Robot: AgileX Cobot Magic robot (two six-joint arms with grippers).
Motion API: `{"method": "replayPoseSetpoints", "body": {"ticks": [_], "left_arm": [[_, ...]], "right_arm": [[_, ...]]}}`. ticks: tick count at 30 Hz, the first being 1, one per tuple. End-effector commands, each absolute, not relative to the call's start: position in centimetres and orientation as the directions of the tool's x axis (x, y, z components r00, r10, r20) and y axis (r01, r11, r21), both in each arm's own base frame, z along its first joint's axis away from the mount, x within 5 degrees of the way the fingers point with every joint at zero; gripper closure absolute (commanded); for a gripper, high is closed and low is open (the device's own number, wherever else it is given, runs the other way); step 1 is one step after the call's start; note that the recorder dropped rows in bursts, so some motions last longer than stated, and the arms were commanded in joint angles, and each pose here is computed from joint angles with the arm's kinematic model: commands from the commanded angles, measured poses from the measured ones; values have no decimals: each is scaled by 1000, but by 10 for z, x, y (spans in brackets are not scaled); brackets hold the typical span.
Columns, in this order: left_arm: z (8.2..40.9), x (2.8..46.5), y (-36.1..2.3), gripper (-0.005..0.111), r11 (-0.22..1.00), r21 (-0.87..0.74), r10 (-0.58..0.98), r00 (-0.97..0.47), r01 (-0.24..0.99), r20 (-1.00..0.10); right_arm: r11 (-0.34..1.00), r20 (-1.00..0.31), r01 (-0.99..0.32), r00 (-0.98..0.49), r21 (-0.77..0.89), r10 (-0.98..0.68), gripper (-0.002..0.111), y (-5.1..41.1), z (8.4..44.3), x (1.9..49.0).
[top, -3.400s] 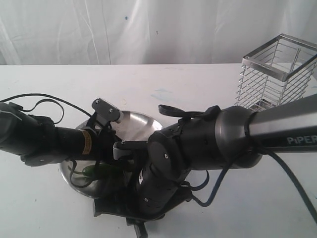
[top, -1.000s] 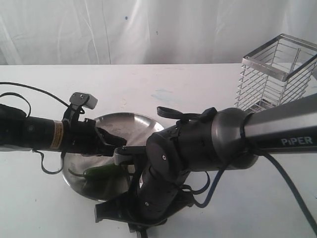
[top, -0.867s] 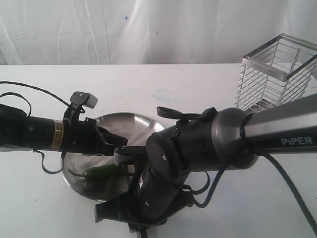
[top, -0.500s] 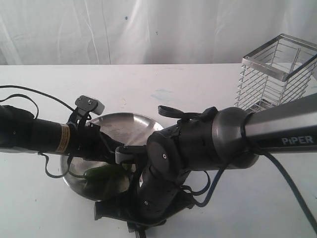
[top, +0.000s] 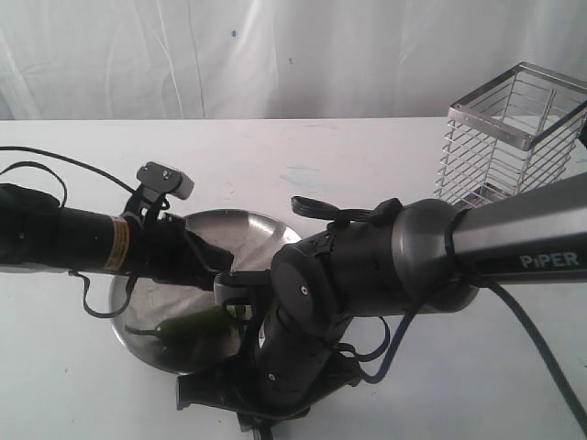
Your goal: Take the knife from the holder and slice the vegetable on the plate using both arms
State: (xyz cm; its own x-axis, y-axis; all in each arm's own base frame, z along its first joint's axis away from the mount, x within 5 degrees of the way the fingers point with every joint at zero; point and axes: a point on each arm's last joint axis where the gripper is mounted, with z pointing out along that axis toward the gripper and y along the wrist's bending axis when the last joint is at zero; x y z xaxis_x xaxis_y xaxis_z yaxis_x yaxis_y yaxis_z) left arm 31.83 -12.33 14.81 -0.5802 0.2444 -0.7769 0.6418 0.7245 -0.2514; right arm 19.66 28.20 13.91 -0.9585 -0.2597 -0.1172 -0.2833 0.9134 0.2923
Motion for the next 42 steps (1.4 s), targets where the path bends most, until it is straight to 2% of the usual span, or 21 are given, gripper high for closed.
{"method": "replayPoseSetpoints", "body": {"ticks": [1, 5, 17, 27, 34, 38, 42], "left_arm": [[176, 314, -126, 107, 714, -248, 193, -524, 654, -829], [175, 309, -129, 107, 663, -211, 269, -491, 719, -828], [145, 308, -126, 107, 672, -221, 336, -556, 707, -760], [166, 308, -133, 107, 634, -300, 201, -526, 713, -826], [204, 307, -123, 107, 664, -266, 117, -449, 699, -886], [201, 304, -119, 107, 662, -196, 221, -438, 723, -871], [183, 301, -106, 107, 768, -170, 247, -531, 617, -811]], "right_arm": [[914, -99, -295, -955, 277, -278, 108, 279, 137, 194], [916, -80, -294, -956, 273, -283, 108, 278, 137, 193], [919, -8, -306, -949, 250, -314, 108, 274, 137, 186], [881, -74, -372, -927, 292, -367, 108, 266, 179, 180], [879, 58, -412, -898, 240, -436, 108, 257, 193, 170], [873, 56, -418, -894, 251, -444, 108, 262, 203, 172], [870, 48, -410, -898, 275, -438, 108, 270, 211, 176]]}}
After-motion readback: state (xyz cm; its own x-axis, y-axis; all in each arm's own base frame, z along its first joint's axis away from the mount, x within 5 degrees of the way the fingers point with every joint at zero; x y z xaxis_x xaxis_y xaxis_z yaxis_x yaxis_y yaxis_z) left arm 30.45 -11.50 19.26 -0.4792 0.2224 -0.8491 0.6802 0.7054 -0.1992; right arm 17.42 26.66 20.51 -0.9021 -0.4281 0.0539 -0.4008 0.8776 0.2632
